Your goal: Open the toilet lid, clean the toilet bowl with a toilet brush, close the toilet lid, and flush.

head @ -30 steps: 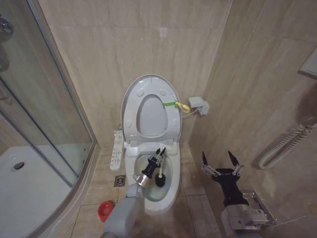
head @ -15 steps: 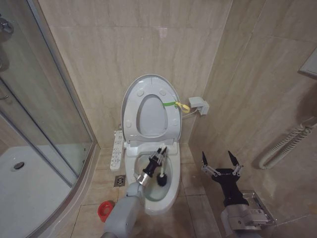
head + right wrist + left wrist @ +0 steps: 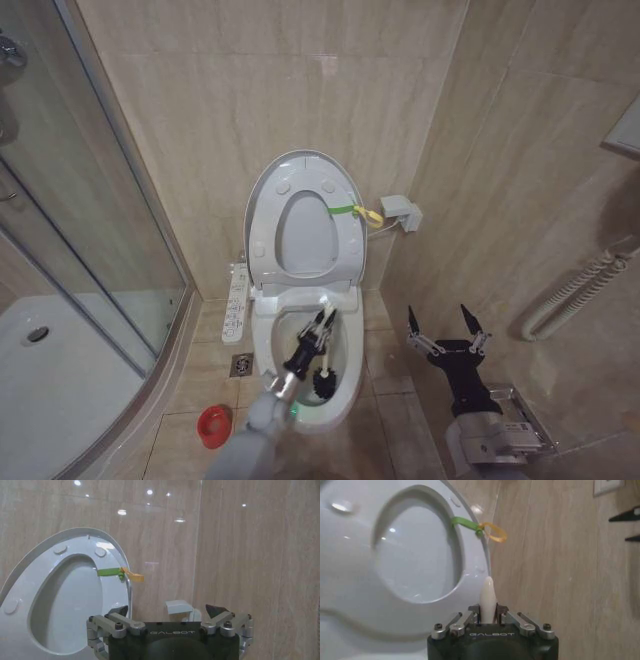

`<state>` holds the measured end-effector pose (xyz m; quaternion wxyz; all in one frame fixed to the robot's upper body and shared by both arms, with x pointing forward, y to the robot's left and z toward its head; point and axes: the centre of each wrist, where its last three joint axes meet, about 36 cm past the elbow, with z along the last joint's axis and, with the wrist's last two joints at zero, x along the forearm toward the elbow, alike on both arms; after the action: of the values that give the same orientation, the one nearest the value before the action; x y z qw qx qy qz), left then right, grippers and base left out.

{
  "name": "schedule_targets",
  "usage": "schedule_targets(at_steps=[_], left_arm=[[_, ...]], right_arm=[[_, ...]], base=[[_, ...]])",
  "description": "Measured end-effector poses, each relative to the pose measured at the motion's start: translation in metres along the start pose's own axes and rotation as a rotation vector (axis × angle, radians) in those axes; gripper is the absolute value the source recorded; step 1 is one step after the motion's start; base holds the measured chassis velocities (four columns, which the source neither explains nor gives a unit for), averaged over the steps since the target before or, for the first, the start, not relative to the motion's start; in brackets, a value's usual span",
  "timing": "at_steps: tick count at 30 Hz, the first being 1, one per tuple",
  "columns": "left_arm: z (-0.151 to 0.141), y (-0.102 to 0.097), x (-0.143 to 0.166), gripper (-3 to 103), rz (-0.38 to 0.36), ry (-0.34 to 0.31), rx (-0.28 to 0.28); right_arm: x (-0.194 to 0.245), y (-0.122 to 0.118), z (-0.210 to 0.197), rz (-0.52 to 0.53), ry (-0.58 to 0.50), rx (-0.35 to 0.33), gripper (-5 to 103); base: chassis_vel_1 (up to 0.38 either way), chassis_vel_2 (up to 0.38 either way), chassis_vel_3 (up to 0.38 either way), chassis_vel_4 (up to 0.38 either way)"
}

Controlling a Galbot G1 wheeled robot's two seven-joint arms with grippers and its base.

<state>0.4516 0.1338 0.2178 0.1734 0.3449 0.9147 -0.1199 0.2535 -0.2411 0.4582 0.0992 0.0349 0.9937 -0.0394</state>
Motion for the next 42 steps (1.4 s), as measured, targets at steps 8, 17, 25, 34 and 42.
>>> schedule_targets(at_steps=[8, 17, 25, 34, 42], left_arm=[[-0.028, 0.021, 0.035, 21, -0.034, 0.01, -0.062], [-0.053, 0.035, 0.064, 21, -0.09, 0.007, -0.109], [-0.063, 0.042, 0.093, 21, -0.125, 0.034, -0.125], [-0.071, 0.043, 0.094, 21, -0.155, 0.021, -0.108], [-0.064, 0.043, 0.097, 21, -0.173, 0.036, -0.093]], right_arm=[[0.0, 0.0, 0.0, 0.0, 0.0, 0.0, 100], [0.0, 0.0, 0.0, 0.0, 0.0, 0.0, 100], [0.0, 0.0, 0.0, 0.0, 0.0, 0.0, 100], [0.0, 0.0, 0.0, 0.0, 0.0, 0.0, 100], [0.0, 0.0, 0.0, 0.0, 0.0, 0.0, 100]], base=[[0.0, 0.0, 0.0, 0.0], [0.0, 0.0, 0.0, 0.0], [0.0, 0.0, 0.0, 0.0], [0.0, 0.0, 0.0, 0.0], [0.0, 0.0, 0.0, 0.0]])
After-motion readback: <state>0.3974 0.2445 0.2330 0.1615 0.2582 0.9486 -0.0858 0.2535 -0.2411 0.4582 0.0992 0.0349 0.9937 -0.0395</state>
